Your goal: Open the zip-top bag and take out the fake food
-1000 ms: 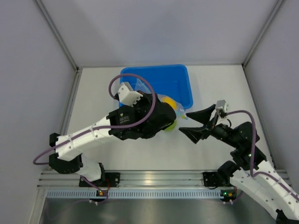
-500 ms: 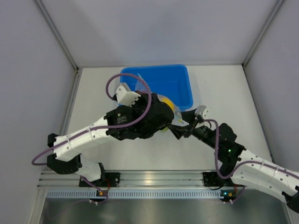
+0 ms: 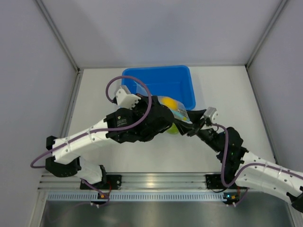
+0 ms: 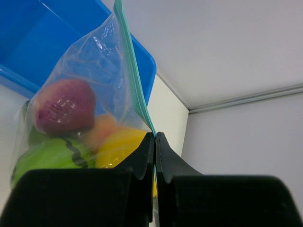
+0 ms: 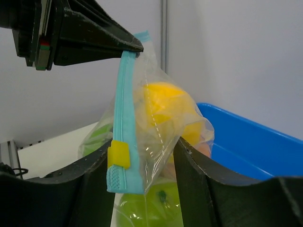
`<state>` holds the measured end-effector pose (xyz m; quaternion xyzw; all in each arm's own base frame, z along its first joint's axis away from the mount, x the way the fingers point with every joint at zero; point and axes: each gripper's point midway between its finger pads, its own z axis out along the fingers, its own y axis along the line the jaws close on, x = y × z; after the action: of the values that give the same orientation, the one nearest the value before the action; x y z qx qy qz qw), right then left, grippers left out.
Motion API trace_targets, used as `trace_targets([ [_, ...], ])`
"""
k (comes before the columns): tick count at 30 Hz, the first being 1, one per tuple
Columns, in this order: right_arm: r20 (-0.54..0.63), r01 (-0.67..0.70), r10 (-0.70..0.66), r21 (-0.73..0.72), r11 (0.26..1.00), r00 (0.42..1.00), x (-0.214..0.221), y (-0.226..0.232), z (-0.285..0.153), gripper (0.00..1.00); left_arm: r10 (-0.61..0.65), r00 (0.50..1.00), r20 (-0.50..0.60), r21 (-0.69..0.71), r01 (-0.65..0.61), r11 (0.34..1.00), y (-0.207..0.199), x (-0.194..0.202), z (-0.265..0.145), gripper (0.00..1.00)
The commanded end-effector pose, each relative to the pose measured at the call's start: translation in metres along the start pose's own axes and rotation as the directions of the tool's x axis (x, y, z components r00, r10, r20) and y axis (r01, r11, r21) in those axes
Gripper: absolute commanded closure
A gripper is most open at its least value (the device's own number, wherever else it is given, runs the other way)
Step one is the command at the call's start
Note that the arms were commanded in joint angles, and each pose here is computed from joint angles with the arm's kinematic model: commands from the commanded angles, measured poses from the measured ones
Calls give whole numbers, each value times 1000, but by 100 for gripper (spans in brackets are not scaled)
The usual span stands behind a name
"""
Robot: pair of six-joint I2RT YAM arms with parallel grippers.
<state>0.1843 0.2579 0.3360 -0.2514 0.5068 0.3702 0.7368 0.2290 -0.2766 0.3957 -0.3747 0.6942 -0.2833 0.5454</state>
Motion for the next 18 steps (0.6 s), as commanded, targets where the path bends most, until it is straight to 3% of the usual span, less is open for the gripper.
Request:
trace_targets([
  [1,107,10,-11,17,1000,994,-29,-2,-3,52,-68,997,20,18,67,998,-3,-18,-4,100],
  [5,79,24,-25,16,1000,997,-26,-2,-6,61,-74,997,18,19,74,997,-2,-22,-5,100],
  [6,74,27,-27,12,1000,997,-25,-2,-7,71,-77,997,16,20,76,997,-2,-23,-5,100],
  [9,51,39,-39,-2,999,998,-22,0,-9,85,-71,997,6,17,70,997,-2,-21,-6,100],
  [11,37,51,-50,-15,999,998,-21,2,-9,100,-73,997,-1,17,73,997,-1,-22,-7,100],
  [17,8,65,-64,-26,998,998,-27,3,-11,100,-53,999,0,17,53,998,1,-23,-7,100],
  [18,-51,71,-73,-47,996,996,-15,5,-13,100,-41,999,6,19,41,999,1,-24,-7,100],
])
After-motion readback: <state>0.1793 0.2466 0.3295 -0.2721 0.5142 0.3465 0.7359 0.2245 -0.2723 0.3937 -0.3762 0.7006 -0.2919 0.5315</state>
